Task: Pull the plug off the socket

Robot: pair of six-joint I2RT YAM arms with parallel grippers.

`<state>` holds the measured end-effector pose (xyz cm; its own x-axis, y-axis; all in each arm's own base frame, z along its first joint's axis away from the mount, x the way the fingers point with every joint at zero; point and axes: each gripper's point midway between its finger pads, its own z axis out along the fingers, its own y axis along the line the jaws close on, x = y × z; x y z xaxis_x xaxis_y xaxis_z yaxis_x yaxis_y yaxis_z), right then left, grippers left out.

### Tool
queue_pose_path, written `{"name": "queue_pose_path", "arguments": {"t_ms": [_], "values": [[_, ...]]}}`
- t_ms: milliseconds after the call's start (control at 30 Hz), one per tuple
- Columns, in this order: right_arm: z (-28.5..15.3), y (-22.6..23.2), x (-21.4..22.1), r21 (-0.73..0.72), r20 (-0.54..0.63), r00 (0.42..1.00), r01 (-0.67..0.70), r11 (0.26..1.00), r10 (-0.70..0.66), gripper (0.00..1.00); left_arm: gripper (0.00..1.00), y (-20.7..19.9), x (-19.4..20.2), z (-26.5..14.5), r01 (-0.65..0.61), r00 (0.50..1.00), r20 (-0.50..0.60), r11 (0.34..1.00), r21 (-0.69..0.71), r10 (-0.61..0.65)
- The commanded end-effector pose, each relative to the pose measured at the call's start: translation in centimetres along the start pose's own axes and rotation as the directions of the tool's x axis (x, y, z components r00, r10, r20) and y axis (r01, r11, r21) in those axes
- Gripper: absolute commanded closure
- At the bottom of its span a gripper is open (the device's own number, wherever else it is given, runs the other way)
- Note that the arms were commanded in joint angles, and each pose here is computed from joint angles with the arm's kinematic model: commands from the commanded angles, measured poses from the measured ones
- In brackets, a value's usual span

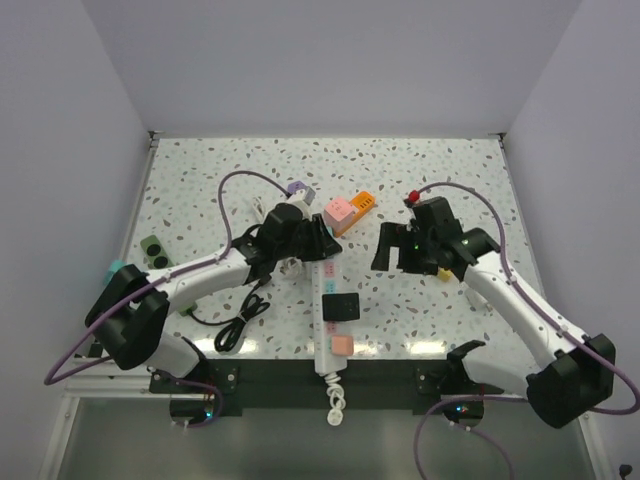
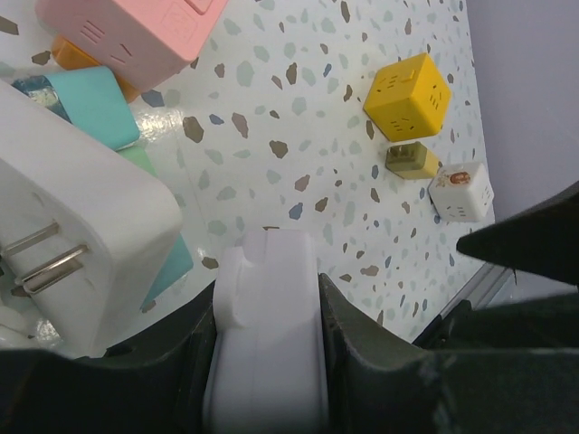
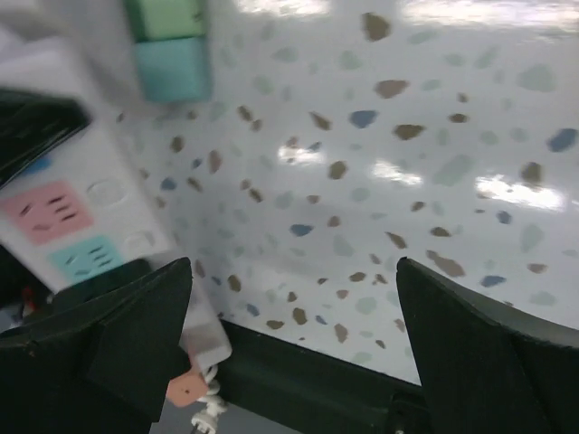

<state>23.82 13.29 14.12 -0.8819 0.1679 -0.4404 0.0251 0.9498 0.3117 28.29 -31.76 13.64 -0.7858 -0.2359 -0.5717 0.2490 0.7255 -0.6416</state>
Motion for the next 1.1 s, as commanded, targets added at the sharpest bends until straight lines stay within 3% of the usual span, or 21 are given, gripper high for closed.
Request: {"name": "queue_pose_path", "arguments": {"t_ms": [0,133,367,567,833,867,1000,1033,1067], "values": [[-1.5,5.5,2.0,-0.295,-0.003,0.994,0.107,0.949,-0.113,0.02,1.00,-4.1,-3.4,0.0,-0.018,0.997,0.082,0.989,0.146,0.006],[-3.2,8.6,4.1,-0.516,-0.021,0.985,0.136,0.846,-0.171,0.02,1.00,-4.4,-3.5,0.1,-0.012,0.997,0.083,0.987,0.159,-0.002],[-4.8,12.0,5.8,-0.675,-0.042,0.971,0.147,0.723,-0.237,0.02,1.00,-4.7,-3.8,0.0,-0.011,0.996,0.086,0.987,0.161,-0.003],[-3.9,12.5,7.4,-0.643,-0.079,0.953,0.176,0.745,-0.293,0.02,1.00,-5.1,-4.3,0.0,-0.006,0.995,0.097,0.986,0.167,-0.011],[-0.6,12.2,10.0,-0.487,-0.148,0.918,0.256,0.835,-0.367,0.03,1.00,-5.9,-5.0,-0.6,-0.006,0.994,0.111,0.983,0.182,-0.014],[-0.4,12.2,10.0,-0.482,-0.149,0.920,0.252,0.839,-0.362,0.09,1.00,-6.0,-5.0,-0.7,-0.006,0.994,0.112,0.983,0.183,-0.014],[-0.1,11.9,9.2,-0.444,-0.109,0.942,0.240,0.863,-0.318,0.71,1.00,-6.1,-5.1,-1.2,-0.011,0.993,0.117,0.982,0.186,-0.011],[-0.4,12.0,8.9,-0.443,-0.093,0.946,0.240,0.864,-0.311,0.97,0.98,-6.1,-5.1,-1.3,-0.009,0.993,0.116,0.982,0.187,-0.013],[-0.7,12.0,8.5,-0.441,-0.075,0.949,0.242,0.864,-0.305,1.00,0.91,-6.2,-4.9,-1.4,-0.011,0.994,0.112,0.981,0.195,-0.011]]}}
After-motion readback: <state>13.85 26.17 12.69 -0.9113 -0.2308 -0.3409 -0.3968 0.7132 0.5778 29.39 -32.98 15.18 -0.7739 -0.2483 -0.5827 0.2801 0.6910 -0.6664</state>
